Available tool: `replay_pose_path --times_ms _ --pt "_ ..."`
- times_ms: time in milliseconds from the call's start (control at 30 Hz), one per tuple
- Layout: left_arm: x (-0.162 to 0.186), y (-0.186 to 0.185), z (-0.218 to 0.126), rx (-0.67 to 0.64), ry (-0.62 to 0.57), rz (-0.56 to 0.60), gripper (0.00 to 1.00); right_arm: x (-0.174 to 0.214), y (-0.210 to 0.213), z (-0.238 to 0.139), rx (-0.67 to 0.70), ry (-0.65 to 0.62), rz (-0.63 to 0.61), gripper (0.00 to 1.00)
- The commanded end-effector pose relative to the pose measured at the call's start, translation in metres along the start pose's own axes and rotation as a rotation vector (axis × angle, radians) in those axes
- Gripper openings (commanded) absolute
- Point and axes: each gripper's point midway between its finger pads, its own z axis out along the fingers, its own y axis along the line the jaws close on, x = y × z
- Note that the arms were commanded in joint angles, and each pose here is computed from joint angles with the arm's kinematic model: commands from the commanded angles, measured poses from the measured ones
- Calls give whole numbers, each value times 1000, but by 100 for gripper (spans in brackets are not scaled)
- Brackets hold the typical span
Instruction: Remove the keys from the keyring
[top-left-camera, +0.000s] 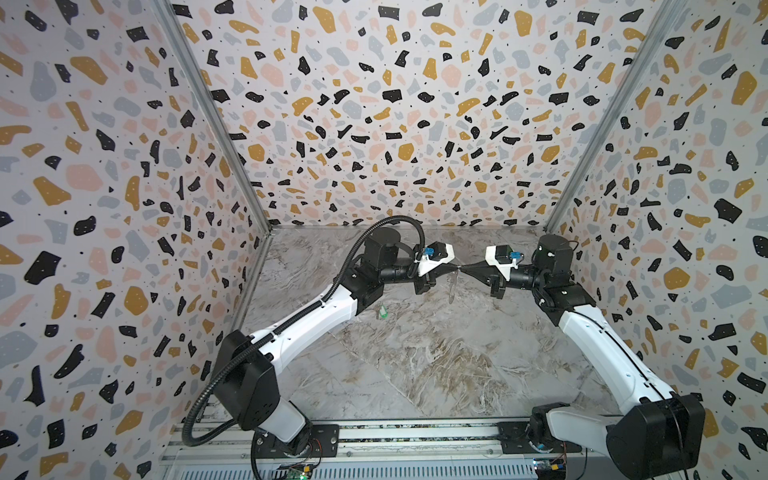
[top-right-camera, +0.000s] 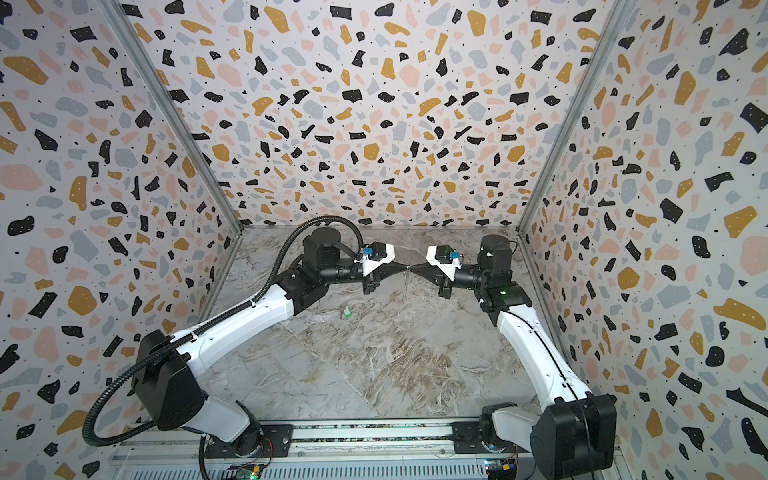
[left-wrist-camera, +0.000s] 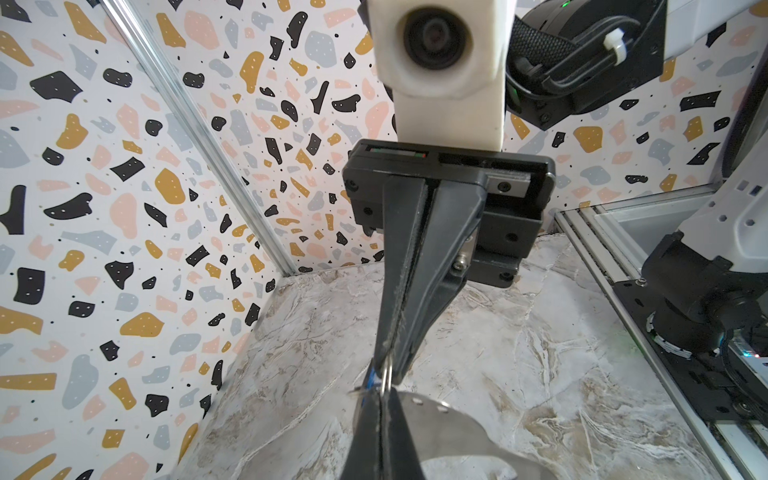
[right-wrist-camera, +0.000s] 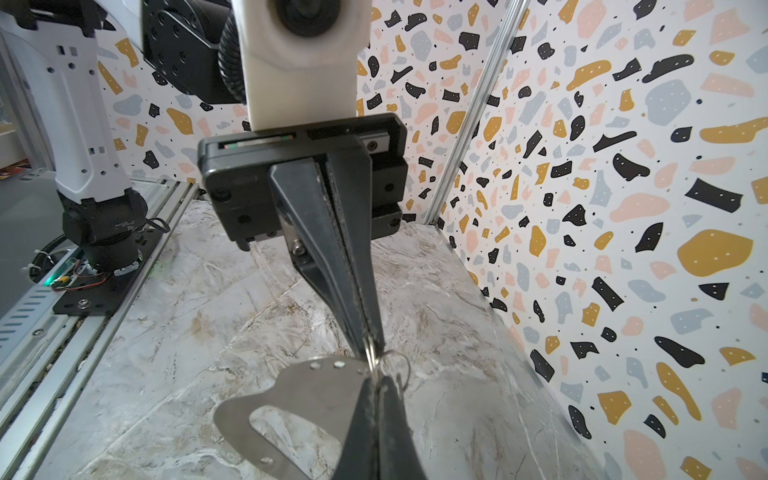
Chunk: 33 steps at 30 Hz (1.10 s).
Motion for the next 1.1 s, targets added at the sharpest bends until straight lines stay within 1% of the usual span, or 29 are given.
replay_pose_path --times_ms 0,33,100,267,367,500,633,733,933,1067 --pt "-20 17 -9 -75 18 99 29 -12 -5 -3 23 -2 -12 0" --pt "-19 20 -11 -93 43 120 33 -11 -6 -3 27 5 -4 0" --pt "-19 26 -15 -149 108 185 36 -9 -7 -3 33 22 19 0" --pt "-11 24 -10 -212 317 371 36 -1 -10 0 51 76 62 0" --pt "-8 20 -4 -218 389 439 36 4 -9 4 51 110 75 0" --pt "-10 16 1 -212 427 490 35 4 -8 6 52 119 82 0" --pt "-9 13 3 -209 447 508 33 4 -8 6 59 124 86 0" --pt "-3 11 5 -208 483 529 28 3 -8 6 60 124 83 0" --pt "0 12 7 -225 516 544 29 -2 -5 6 51 113 76 0" --pt "0 12 11 -231 523 549 27 -2 -4 7 45 109 75 0"
